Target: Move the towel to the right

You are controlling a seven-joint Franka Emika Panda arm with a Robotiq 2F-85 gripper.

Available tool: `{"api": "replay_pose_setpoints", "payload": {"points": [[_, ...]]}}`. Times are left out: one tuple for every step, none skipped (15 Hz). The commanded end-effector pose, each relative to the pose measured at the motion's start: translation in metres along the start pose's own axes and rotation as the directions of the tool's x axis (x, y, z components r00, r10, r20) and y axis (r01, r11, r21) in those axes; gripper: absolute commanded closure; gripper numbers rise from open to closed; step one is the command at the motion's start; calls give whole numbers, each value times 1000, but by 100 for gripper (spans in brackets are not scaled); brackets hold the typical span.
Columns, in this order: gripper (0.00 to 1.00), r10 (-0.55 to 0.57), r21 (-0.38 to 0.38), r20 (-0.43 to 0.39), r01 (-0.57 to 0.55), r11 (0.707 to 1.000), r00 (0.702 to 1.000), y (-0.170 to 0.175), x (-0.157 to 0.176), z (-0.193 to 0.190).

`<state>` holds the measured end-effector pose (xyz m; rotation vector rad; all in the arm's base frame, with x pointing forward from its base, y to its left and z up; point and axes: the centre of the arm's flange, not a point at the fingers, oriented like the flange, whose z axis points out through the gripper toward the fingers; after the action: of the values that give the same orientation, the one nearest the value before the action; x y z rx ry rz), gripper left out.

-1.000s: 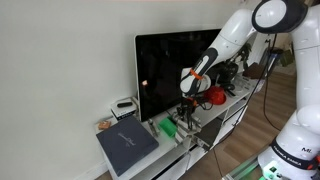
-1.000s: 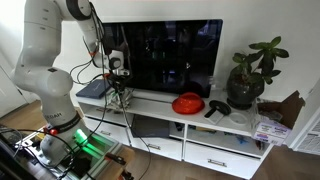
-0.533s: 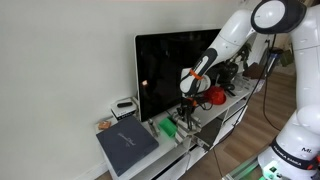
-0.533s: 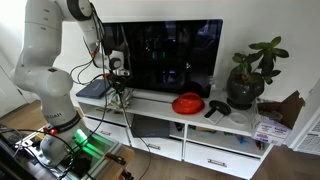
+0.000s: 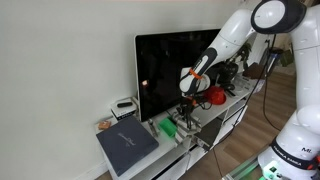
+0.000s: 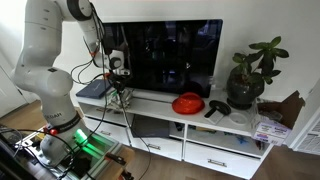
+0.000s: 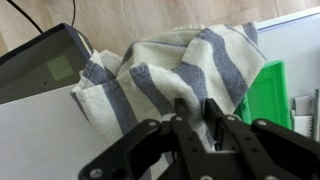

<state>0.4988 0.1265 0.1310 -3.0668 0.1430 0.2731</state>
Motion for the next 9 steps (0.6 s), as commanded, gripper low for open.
{"api": "replay_pose_setpoints", "payload": {"points": [[74,-13,-3,-15,13,1000,1000,-1,-1,-9],[83,-13,-2,-14,13,1000,1000,-1,-1,-10],[90,-13,-2,-12,13,1000,1000,-1,-1,-10],[93,-12,-4,-10,12,1000,1000,-1,0,-10],[100,-12,-4,-9,12,1000,1000,-2,0,-10],[100,-13,-6,-7,13,1000,1000,-2,0,-9],[100,-14,-6,-6,14,1000,1000,-3,-1,-10],[100,-13,-8,-7,13,1000,1000,-3,-1,-11],[100,-14,-10,-8,14,1000,1000,-4,-2,-13]]}}
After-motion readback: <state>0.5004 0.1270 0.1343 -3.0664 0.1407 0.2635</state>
